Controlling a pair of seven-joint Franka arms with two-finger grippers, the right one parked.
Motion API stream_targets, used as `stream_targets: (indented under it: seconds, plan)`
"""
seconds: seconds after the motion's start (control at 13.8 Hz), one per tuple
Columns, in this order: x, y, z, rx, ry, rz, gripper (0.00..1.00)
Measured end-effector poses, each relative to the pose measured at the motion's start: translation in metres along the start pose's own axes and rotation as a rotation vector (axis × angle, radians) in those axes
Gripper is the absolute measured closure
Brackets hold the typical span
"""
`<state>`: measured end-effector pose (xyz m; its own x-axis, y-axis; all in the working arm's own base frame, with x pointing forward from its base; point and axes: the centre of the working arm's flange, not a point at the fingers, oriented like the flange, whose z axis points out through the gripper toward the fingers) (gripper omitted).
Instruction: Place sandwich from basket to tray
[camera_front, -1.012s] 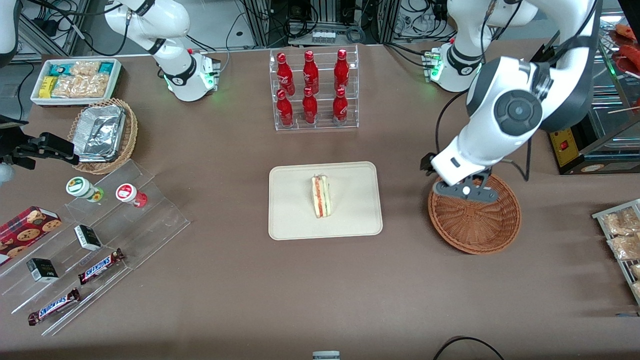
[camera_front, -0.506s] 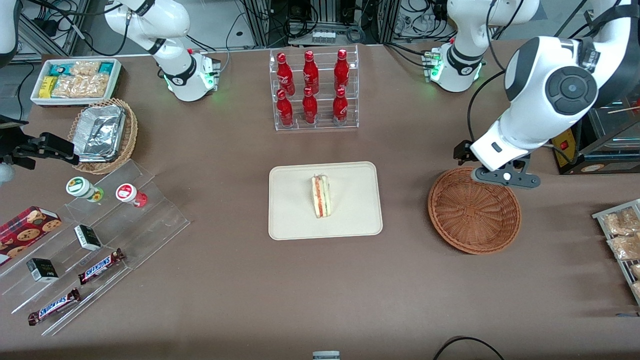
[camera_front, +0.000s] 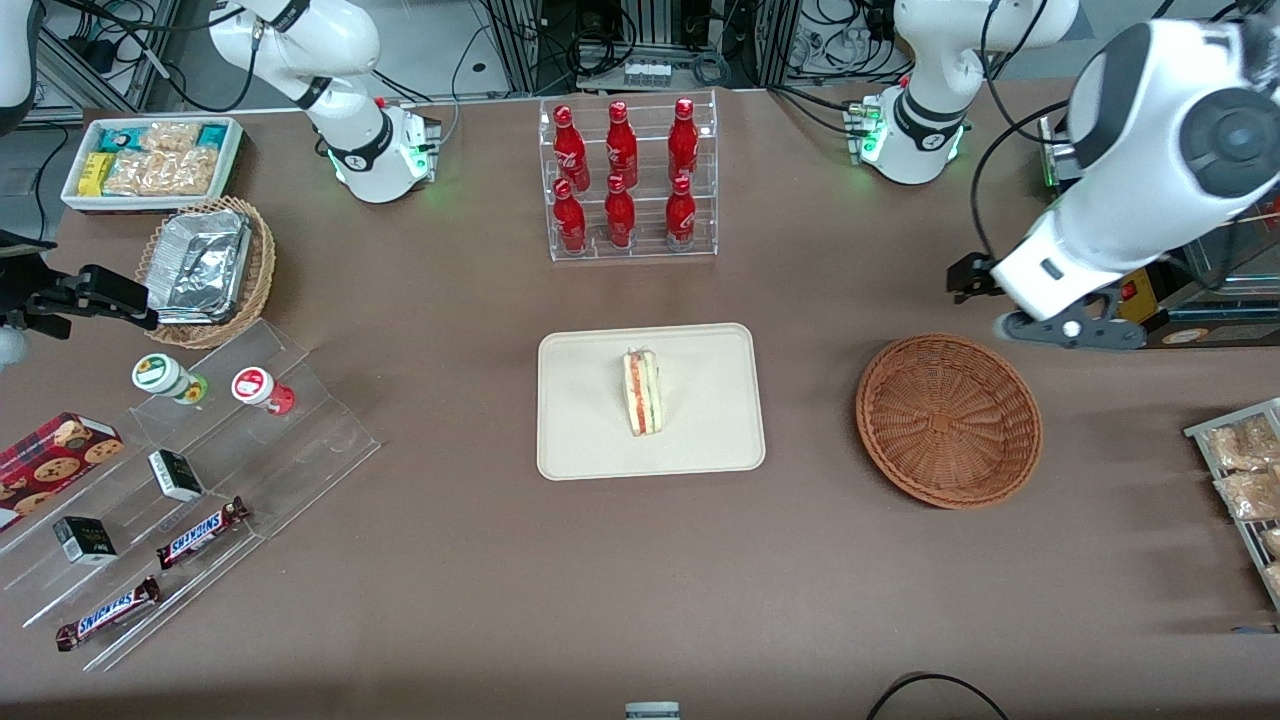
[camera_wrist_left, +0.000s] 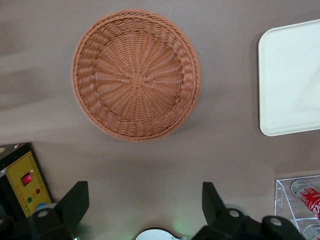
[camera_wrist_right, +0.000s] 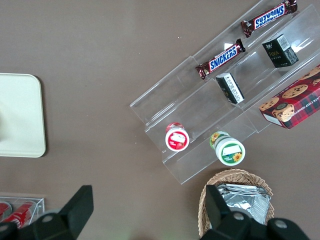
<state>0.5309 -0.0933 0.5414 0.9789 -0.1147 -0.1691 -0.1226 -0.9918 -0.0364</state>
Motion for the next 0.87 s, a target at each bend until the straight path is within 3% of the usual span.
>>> stream_targets:
  seconds: [0.43,0.87]
  plan:
    - [-0.018,-0.049,-0.019,-0.013,-0.038,-0.092,0.0]
    - [-0.04,-0.037,-0.043,0.004,-0.046,-0.08,0.0]
